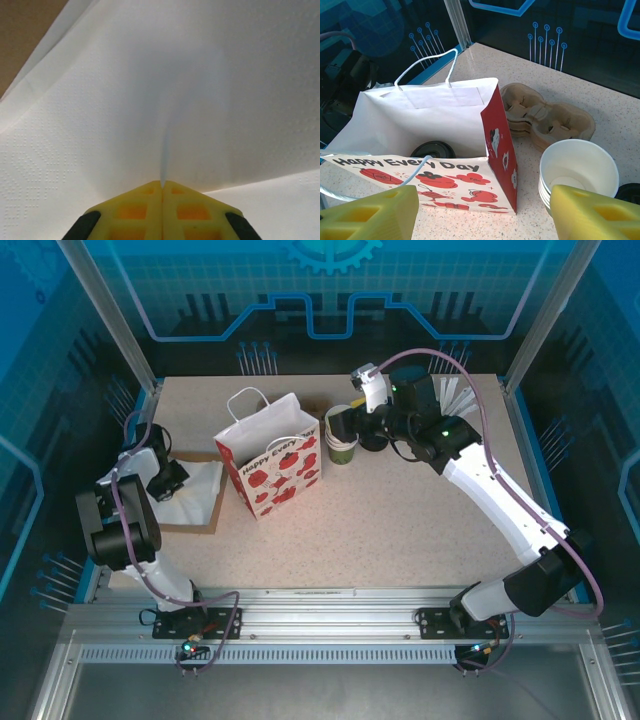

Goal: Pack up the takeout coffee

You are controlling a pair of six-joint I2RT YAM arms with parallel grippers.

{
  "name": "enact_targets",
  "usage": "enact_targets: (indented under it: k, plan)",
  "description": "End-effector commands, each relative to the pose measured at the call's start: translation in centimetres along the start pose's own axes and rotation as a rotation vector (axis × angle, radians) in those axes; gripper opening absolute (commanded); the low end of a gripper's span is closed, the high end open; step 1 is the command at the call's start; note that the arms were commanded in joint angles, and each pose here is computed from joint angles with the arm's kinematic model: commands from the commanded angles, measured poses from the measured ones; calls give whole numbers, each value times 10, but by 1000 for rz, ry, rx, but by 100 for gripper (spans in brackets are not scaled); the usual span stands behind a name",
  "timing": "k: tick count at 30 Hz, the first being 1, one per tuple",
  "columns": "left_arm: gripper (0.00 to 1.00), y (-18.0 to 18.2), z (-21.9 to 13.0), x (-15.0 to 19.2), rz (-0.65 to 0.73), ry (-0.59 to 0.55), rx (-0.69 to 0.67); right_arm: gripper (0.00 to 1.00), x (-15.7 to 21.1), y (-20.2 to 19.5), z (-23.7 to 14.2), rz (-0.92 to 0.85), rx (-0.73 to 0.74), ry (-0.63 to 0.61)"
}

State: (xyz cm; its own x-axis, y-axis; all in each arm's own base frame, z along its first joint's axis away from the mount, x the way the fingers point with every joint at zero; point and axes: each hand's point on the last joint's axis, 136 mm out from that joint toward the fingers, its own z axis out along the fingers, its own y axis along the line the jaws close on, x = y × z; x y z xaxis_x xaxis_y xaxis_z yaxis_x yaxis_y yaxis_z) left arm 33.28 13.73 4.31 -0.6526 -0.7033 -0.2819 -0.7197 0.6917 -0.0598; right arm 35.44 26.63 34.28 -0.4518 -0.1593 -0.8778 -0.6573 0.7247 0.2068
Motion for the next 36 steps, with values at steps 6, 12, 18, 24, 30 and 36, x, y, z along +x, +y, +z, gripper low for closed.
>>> enact_targets:
  k: [6,12,18,24,30,36]
  plan:
    - [0,0,-9,4,9,-10,9,71,-7,0,-3,3,-9,-16]
    - [0,-10,-44,-5,-113,-70,188,71,-8,1,-5,2,-8,-18]
    - [0,-17,-111,-16,-182,-211,355,71,-9,3,-8,-3,-1,-22]
    - [0,-17,-185,-24,-166,-375,436,71,-14,6,-16,-10,6,-32]
    - [0,-18,-251,-24,-131,-495,520,71,-27,24,-32,-24,-31,-72]
    - [0,-23,-316,-26,-89,-581,599,71,-46,76,-47,-137,-165,-161]
